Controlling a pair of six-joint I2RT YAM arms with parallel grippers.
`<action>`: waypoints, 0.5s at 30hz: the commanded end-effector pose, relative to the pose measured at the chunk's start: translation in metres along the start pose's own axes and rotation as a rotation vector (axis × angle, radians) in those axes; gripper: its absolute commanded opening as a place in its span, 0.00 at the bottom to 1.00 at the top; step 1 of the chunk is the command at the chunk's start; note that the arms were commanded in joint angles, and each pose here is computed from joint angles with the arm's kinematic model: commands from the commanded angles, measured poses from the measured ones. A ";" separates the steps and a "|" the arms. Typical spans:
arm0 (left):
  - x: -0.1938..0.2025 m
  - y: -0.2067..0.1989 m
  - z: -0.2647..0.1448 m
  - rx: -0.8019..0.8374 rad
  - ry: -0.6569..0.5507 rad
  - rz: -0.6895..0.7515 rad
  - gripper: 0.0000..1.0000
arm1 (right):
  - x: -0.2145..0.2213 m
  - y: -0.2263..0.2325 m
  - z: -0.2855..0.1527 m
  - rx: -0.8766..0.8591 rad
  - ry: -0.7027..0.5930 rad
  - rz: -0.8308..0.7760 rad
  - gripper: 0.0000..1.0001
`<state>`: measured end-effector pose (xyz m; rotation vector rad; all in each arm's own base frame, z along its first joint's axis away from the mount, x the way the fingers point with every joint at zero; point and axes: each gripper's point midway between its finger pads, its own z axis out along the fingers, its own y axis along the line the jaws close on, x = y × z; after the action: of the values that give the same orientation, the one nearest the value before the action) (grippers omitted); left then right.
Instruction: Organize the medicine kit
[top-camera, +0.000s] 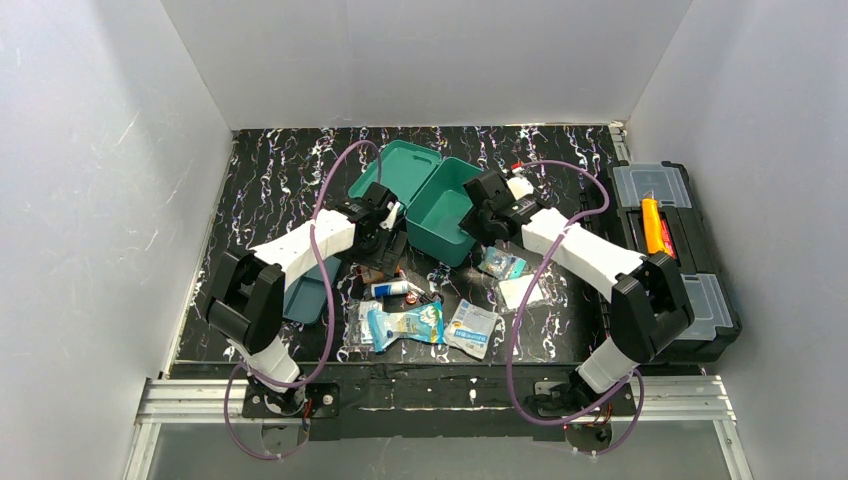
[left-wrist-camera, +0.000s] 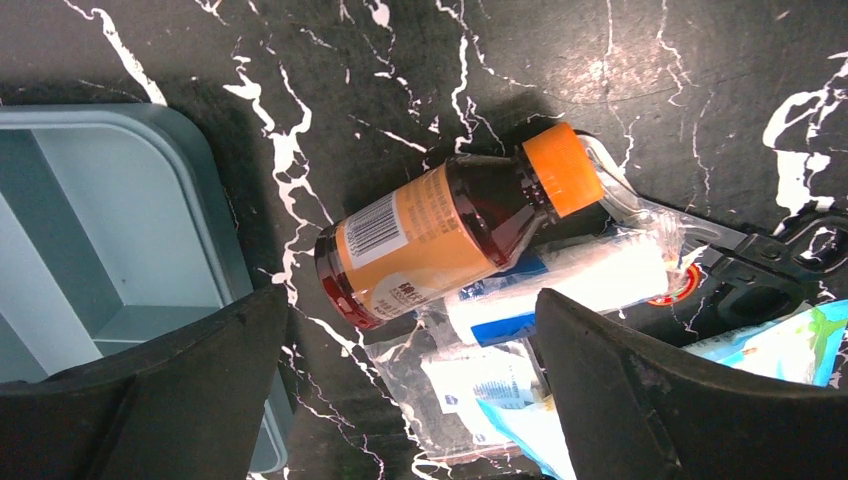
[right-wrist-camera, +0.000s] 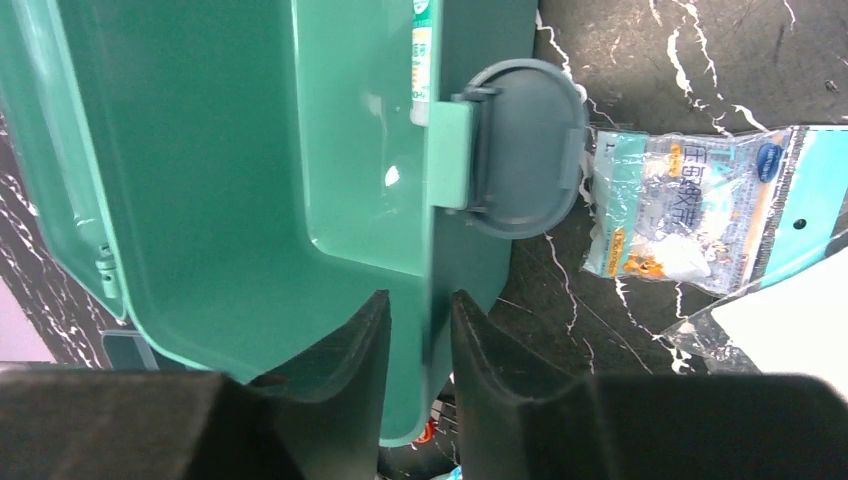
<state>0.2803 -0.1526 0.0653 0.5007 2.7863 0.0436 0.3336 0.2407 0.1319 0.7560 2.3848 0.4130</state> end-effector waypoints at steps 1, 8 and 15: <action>-0.015 -0.001 -0.008 0.026 -0.042 0.053 0.90 | -0.018 0.018 -0.020 -0.070 -0.047 0.025 0.44; -0.015 -0.004 0.003 0.033 -0.010 0.090 0.84 | -0.017 0.013 -0.032 -0.097 -0.042 0.009 0.52; -0.009 -0.004 0.014 0.030 0.026 0.107 0.79 | -0.021 0.004 -0.051 -0.131 -0.068 0.004 0.56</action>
<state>0.2889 -0.1588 0.0496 0.6322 2.7956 0.0404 0.3202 0.2323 0.1671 0.7210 2.3228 0.5054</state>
